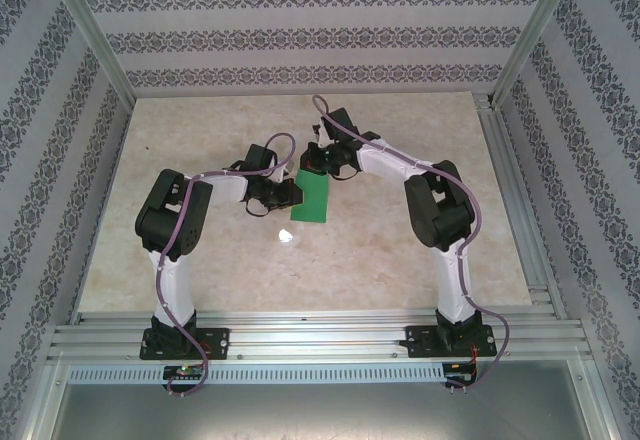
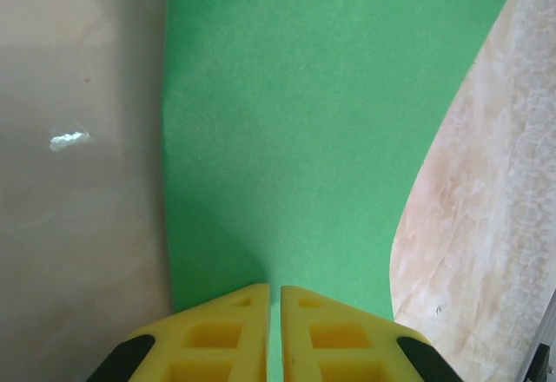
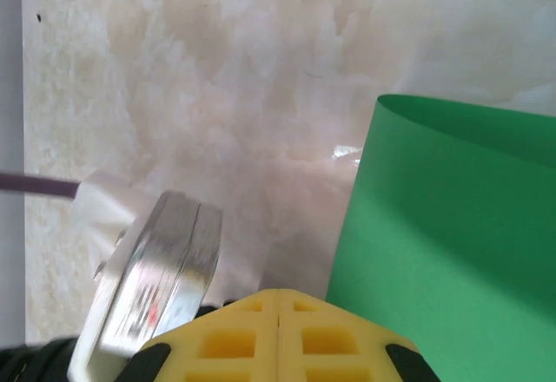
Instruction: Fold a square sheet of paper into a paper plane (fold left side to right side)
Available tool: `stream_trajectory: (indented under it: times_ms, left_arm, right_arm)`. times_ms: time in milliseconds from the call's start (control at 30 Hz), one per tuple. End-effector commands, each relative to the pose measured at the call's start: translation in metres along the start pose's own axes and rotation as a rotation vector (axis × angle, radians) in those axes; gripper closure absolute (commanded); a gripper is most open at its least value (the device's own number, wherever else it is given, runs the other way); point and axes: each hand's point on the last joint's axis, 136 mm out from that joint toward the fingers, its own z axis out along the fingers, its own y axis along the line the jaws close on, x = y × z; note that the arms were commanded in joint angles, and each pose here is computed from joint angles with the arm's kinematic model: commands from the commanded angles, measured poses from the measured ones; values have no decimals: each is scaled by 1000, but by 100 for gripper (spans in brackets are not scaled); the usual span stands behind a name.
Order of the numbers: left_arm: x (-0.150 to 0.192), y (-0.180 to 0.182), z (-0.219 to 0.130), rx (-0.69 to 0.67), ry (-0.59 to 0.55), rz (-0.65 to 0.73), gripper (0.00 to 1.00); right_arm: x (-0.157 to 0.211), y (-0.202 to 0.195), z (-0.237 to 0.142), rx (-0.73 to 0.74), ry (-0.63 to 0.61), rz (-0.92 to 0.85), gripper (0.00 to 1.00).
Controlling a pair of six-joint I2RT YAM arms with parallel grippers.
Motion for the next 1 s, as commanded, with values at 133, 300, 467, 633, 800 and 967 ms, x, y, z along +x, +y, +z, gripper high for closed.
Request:
stream_trajectory:
  times_ms: [133, 300, 467, 633, 800, 967]
  left_arm:
    - [43, 41, 11, -151, 110, -66, 87]
    - [43, 41, 10, -160, 112, -61, 87]
    - [44, 42, 10, -165, 115, -58, 87]
    - [47, 43, 11, -173, 122, -56, 87]
    - [48, 45, 11, -176, 121, -55, 87]
    - [50, 44, 11, -173, 123, -56, 87]
  right_arm:
    - [2, 0, 34, -33, 33, 67, 98]
    - [4, -3, 49, -31, 53, 70, 98]
    - [-1, -18, 57, 16, 47, 69, 98]
    - [-11, -27, 62, 55, 31, 58, 98]
    - [-14, -37, 67, 107, 42, 40, 97]
    - [-19, -41, 67, 143, 33, 23, 97]
